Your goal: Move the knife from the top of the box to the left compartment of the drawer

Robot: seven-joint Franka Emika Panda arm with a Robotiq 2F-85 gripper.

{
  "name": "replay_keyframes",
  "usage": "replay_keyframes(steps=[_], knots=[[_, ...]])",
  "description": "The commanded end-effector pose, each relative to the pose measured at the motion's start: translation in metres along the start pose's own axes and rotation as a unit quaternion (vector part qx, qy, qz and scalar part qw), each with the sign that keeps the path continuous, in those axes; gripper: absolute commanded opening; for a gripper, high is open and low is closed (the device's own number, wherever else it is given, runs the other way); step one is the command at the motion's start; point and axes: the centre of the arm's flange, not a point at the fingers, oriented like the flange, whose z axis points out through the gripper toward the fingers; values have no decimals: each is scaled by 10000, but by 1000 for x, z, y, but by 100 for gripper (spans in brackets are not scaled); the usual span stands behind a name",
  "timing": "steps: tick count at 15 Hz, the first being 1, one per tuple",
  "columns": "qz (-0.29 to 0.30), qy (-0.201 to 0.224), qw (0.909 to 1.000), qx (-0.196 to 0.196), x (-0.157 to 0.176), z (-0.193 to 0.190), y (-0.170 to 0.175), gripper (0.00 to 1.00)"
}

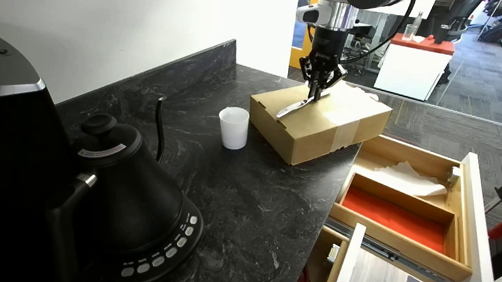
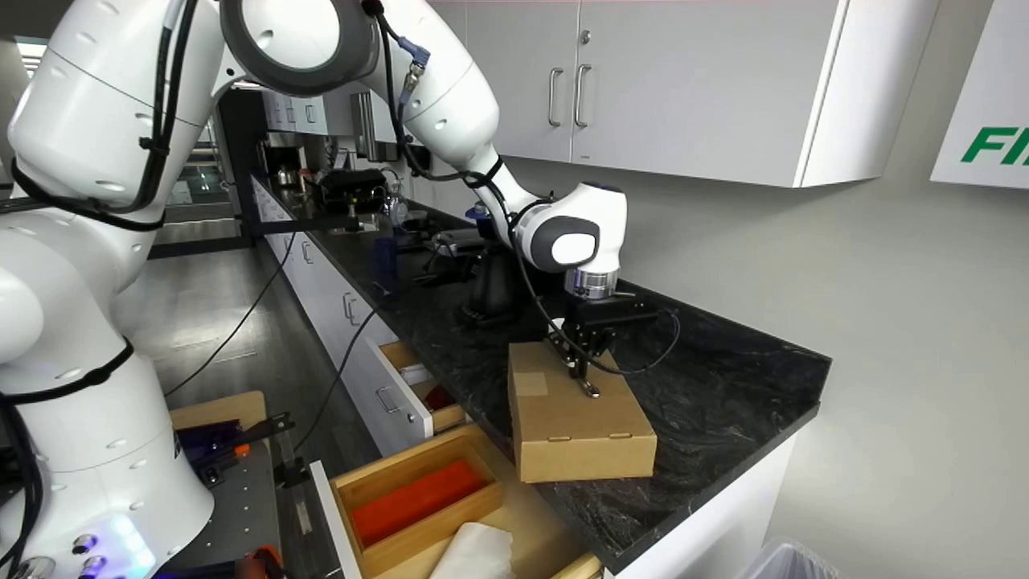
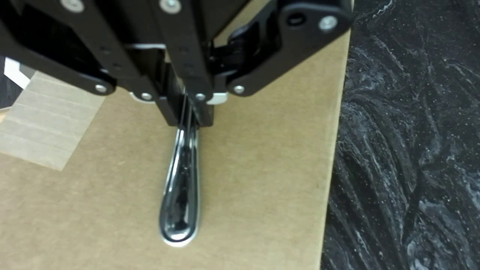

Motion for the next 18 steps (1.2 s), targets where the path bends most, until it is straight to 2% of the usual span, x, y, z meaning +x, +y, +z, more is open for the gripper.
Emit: replay_keyframes(steps=[1,3,7,10,14,18], knots=[[-151,199,9997,82,8,-28,-19,7],[-181,245,9995,65,15,-42,-41,7],[125,353,9988,317,20,-76,-99,6],[350,455,9970,517,29,-90,-130,6],[401,560,9935,911,40,-100,-151,6],[428,888,9844,1457,52,-93,-159,6]])
